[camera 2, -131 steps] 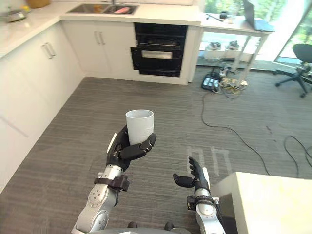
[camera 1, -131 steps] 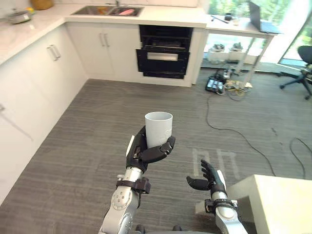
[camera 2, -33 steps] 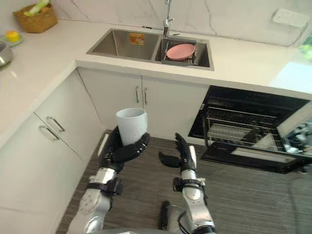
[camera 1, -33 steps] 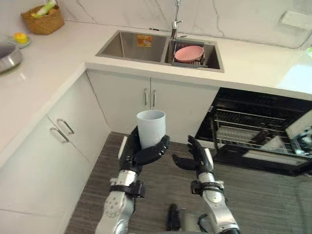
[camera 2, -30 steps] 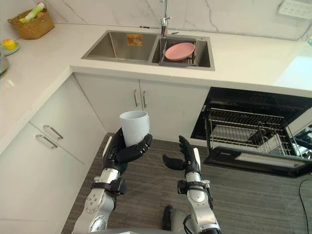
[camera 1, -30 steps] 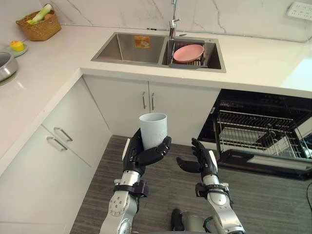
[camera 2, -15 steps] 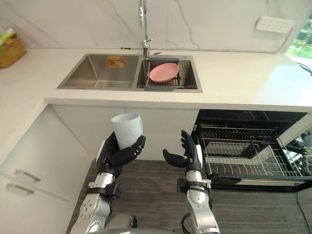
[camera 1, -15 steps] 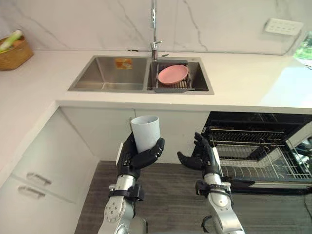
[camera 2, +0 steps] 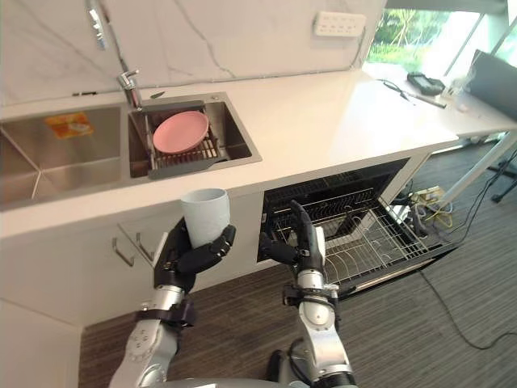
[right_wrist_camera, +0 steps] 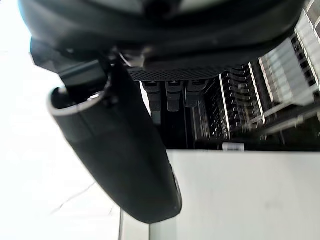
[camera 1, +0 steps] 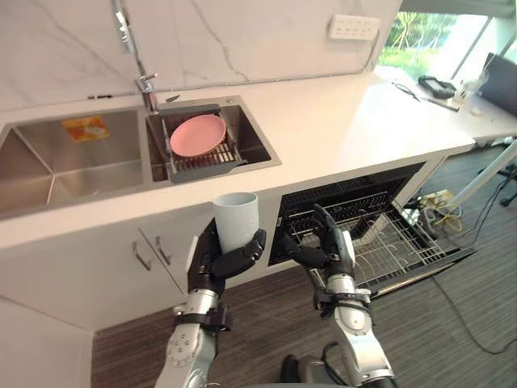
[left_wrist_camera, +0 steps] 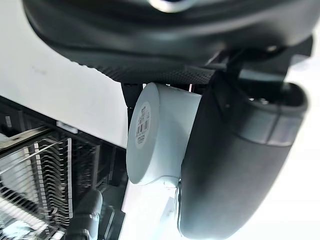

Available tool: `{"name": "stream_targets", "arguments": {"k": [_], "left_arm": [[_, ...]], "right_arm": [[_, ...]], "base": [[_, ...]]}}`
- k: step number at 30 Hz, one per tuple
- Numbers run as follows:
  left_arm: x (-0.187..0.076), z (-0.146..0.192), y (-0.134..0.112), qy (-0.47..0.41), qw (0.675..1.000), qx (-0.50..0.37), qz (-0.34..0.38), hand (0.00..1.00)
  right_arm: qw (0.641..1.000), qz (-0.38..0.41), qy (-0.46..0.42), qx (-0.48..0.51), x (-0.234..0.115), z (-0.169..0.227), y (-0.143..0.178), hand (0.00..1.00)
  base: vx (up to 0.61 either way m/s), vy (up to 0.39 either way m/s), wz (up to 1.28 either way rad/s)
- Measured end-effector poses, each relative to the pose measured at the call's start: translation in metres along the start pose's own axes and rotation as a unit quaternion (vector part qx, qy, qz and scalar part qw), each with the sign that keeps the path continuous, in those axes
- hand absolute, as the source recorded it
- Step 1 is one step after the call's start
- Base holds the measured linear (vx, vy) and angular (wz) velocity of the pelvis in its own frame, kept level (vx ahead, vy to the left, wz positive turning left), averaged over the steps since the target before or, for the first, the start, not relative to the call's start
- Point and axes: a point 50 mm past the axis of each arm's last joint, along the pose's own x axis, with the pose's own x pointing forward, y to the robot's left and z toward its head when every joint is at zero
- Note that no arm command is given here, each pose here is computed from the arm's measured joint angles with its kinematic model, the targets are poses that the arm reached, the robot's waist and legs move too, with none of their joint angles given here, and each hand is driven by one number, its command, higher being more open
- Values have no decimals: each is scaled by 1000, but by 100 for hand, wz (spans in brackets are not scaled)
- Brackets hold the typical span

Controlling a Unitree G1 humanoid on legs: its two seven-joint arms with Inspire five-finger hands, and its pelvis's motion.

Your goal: Walk over to the sink, pick up the cup, carry it to the dishwasher, place the cup inside the dishwasher, then close the dishwasher door

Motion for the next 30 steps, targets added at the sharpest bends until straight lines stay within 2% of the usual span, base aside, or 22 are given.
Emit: {"name": "stream_targets", "arguments": {"k": [4, 8, 13, 19, 30], "left_arm": [[4, 3, 0, -11, 1000, 4, 3, 30], [11, 12, 3, -34, 999, 2, 14, 30], [11, 15, 15, -40, 998, 18, 38, 30], [9, 14, 10, -37, 998, 34, 25, 30], [9, 16, 17, -41, 996, 73, 28, 30]], "right_arm": [[999, -32, -10, 6, -10, 4, -12, 90], [995, -44, -85, 25, -6, 33, -15, 90], [995, -44, -68, 56, -7, 27, -10, 90], [993, -27, -71, 88, -10, 30, -5, 90], [983, 10, -110, 149, -15, 50, 0, 90]], "base": [[206, -68, -6], [138, 70, -27], [102, 207, -33], [27, 118, -8], [-20, 9, -22]]}}
